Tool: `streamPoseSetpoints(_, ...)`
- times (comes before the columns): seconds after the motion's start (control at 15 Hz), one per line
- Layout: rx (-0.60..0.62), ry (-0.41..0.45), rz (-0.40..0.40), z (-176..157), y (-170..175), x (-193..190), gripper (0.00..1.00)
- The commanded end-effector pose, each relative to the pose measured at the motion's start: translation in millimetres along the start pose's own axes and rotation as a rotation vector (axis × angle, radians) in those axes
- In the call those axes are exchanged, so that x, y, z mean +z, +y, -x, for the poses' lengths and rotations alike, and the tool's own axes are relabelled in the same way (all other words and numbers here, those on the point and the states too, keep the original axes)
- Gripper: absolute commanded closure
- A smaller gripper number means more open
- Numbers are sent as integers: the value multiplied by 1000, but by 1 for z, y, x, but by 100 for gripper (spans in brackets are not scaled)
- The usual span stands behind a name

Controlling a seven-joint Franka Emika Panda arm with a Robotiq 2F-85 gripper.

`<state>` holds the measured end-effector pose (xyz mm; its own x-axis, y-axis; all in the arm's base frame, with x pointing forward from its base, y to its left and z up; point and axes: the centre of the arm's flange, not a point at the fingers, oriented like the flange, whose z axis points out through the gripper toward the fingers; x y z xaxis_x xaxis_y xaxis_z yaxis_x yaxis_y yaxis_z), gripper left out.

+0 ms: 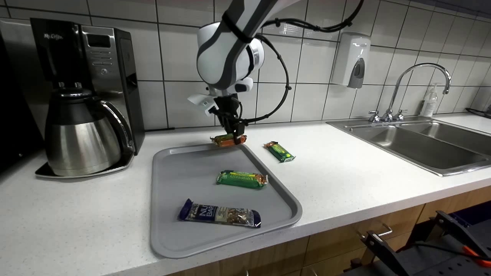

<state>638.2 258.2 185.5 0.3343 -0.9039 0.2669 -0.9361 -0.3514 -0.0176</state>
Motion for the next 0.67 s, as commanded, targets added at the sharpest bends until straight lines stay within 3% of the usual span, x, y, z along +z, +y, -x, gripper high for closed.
streamPoseSetpoints(0.0, 54, 6, -30, -32, 5, -15, 82)
streamPoseSetpoints(0.6, 144, 54, -24, -94, 13, -8, 82)
